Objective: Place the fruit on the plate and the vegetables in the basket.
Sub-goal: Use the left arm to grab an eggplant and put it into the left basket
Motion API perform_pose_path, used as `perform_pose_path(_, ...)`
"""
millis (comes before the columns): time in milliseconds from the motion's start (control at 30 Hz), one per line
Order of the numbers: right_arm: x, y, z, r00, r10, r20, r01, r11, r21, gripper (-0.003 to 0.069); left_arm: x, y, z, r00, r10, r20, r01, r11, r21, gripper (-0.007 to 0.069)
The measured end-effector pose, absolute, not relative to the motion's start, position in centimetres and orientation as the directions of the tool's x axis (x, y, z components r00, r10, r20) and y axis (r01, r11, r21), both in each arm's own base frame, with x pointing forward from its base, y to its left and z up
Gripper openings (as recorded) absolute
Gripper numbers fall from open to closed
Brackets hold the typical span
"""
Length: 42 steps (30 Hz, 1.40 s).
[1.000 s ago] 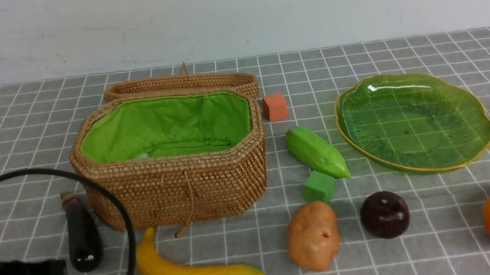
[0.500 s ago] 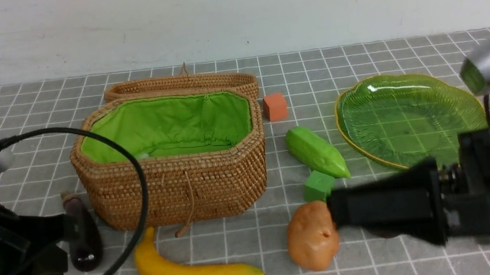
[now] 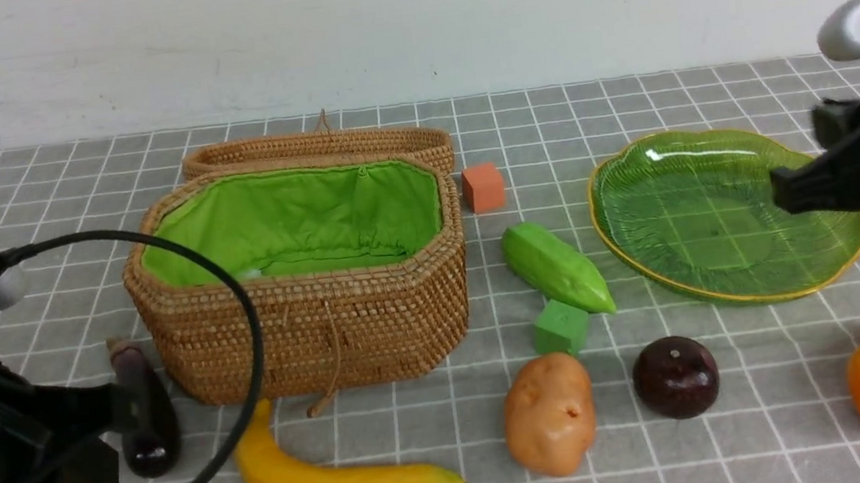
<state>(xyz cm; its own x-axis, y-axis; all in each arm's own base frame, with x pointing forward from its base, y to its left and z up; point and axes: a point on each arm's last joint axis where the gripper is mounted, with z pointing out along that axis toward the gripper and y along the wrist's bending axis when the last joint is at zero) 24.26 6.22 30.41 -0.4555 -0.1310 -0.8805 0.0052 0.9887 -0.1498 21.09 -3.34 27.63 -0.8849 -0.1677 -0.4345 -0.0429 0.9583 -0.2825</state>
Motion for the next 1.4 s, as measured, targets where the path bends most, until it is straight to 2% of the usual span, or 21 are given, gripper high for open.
perform_pose_path(33,24.3,6.2,30.4,-0.482,-0.131,-0.866,0.009,0.988,-0.155,0.0024,21.1,-3.3,27.6,-0.885,-0.168,-0.435,-0.043,0.958,-0.282,-0.0013)
perform_pose_path(67,24.0,5.6,30.2,-0.620,-0.136,-0.773,0.043,0.978,-0.206,0.0024,21.1,-3.3,27.6,-0.885,-0.168,-0.434,-0.043,0.958,-0.282,-0.0013)
perform_pose_path(133,23.3,5.6,30.3,-0.744,-0.145,-0.652,0.014,0.973,-0.232,0.0024,21.1,-3.3,27.6,-0.885,-0.168,-0.434,-0.043,0.958,-0.282,-0.0013)
perform_pose_path(167,22.7,6.0,30.5,-0.807,-0.162,-0.568,-0.047,0.976,-0.213,0.0024,21.1,-3.3,27.6,-0.885,-0.168,-0.434,-0.043,0.958,-0.282,-0.0013)
perform_pose_path(200,22.5,6.1,30.6,-0.816,-0.183,-0.548,-0.077,0.974,-0.211,0.0024,21.1,-3.3,27.6,-0.885,-0.169,-0.434,-0.044,0.958,-0.283,-0.0013)
perform_pose_path(300,20.9,6.8,31.5,-0.849,-0.189,-0.493,-0.160,0.982,-0.100,0.0024,21.1,-3.3,27.6,-0.885,-0.187,-0.425,-0.064,0.956,-0.288,-0.0013)
perform_pose_path(433,18.5,7.2,33.0,-0.841,-0.187,-0.508,-0.229,0.973,0.022,0.0025,20.6,-3.0,27.6,-0.862,-0.241,-0.445,-0.114,0.949,-0.293,-0.0013)
perform_pose_path(567,16.0,7.6,35.2,-0.772,-0.204,-0.602,-0.354,0.925,0.141,0.0027,20.7,-2.7,27.5,-0.819,-0.292,-0.494,-0.155,0.942,-0.299,-0.0013)
perform_pose_path(700,14.7,8.1,36.6,-0.688,-0.232,-0.688,-0.464,0.869,0.172,0.0028,22.0,-2.6,26.9,-0.790,-0.305,-0.532,-0.163,0.941,-0.297,0.0006)
perform_pose_path(800,14.3,8.4,37.1,-0.639,-0.263,-0.723,-0.533,0.829,0.169,0.0032,23.5,-2.5,25.7,-0.782,-0.313,-0.539,-0.174,0.940,-0.293,0.0105)
perform_pose_path(900,14.2,8.6,37.2,-0.614,-0.287,-0.736,-0.571,0.805,0.163,0.0034,25.0,-2.6,24.2,-0.783,-0.319,-0.534,-0.188,0.940,-0.286,0.0251)
perform_pose_path(933,14.1,8.7,37.2,-0.606,-0.295,-0.739,-0.583,0.797,0.160,0.0034,25.7,-2.6,23.3,-0.786,-0.321,-0.528,-0.195,0.940,-0.281,0.0321)
perform_pose_path(1033,14.1,8.8,37.2,-0.600,-0.297,-0.743,-0.591,0.791,0.161,0.0034,27.0,-2.5,21.7,-0.786,-0.321,-0.528,-0.204,0.941,-0.270,0.0454)
perform_pose_path(1067,14.1,8.8,37.2,-0.600,-0.297,-0.743,-0.591,0.790,0.162,0.0034,27.2,-2.5,21.5,-0.785,-0.320,-0.531,-0.203,0.942,-0.267,0.0454)
perform_pose_path(1133,14.1,8.8,37.3,-0.601,-0.295,-0.743,-0.591,0.789,0.166,0.0034,28.0,-2.5,20.6,-0.775,-0.310,-0.551,-0.198,0.947,-0.254,0.0533)
perform_pose_path(1200,14.1,8.8,37.3,-0.602,-0.293,-0.743,-0.591,0.789,0.168,0.0034,28.7,-2.4,19.8,-0.768,-0.293,-0.570,-0.187,0.953,-0.238,0.0574)
perform_pose_path(1400,13.9,8.9,37.2,-0.616,-0.297,-0.730,-0.595,0.783,0.183,0.0034,30.0,-2.3,18.0,-0.761,-0.240,-0.602,-0.152,0.969,-0.194,0.0578)
